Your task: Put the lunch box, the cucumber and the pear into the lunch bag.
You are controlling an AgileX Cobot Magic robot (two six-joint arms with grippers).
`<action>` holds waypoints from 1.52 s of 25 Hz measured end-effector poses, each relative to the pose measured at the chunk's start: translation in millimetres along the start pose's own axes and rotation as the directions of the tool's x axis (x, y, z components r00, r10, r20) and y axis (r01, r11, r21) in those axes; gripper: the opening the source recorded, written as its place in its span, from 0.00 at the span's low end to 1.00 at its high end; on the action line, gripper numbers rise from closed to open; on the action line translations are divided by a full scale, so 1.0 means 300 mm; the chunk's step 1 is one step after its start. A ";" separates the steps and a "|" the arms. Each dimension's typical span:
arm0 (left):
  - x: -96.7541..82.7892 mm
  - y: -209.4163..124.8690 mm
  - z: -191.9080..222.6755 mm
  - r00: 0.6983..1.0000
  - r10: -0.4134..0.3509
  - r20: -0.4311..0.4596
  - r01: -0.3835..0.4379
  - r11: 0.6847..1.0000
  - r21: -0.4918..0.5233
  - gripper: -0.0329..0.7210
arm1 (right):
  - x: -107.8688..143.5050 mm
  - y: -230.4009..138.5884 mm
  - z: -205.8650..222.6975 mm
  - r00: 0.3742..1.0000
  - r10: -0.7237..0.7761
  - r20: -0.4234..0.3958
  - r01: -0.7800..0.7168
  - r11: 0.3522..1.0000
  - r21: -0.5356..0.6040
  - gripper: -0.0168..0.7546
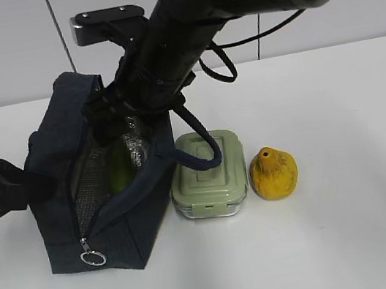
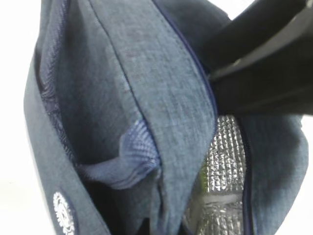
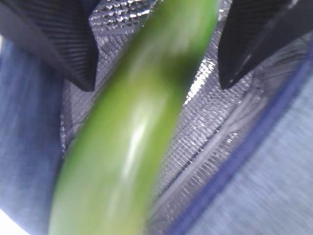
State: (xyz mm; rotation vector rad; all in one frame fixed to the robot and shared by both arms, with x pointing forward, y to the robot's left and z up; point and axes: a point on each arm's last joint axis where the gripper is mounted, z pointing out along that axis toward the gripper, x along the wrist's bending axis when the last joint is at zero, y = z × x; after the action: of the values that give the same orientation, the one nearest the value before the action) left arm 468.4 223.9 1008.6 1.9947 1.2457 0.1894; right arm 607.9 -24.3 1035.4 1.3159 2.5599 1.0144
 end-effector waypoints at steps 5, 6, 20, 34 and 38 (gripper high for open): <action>0.002 0.001 0.000 1.000 0.001 -0.007 -0.001 1.000 -0.004 0.04 | 0.019 0.047 -0.051 0.999 -0.033 -0.014 0.033 0.999 -0.012 0.80; 0.002 0.001 0.000 1.000 0.001 -0.008 -0.001 1.000 -0.005 0.04 | 0.021 0.052 -0.063 0.999 -0.044 -0.013 0.043 0.999 -0.016 0.80; 0.002 0.001 0.000 1.000 0.001 -0.008 -0.001 1.000 -0.005 0.04 | -0.170 -0.028 -0.256 0.945 -0.078 0.317 0.003 0.973 0.233 0.79; 0.003 0.001 0.000 1.000 0.001 -0.008 -0.001 1.000 -0.005 0.04 | -0.285 -0.185 -0.092 0.933 -0.065 0.355 -0.128 0.859 0.495 0.78; 0.003 0.001 0.000 1.000 0.001 -0.008 -0.001 1.000 -0.005 0.04 | -0.297 -0.220 -0.052 0.934 -0.066 0.352 -0.142 0.834 0.534 0.74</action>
State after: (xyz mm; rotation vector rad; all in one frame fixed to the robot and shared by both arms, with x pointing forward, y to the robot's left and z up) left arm 469.1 224.4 1008.7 1.9921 1.2486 0.2011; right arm 612.2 -126.2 989.4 1.4952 2.6185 -0.0181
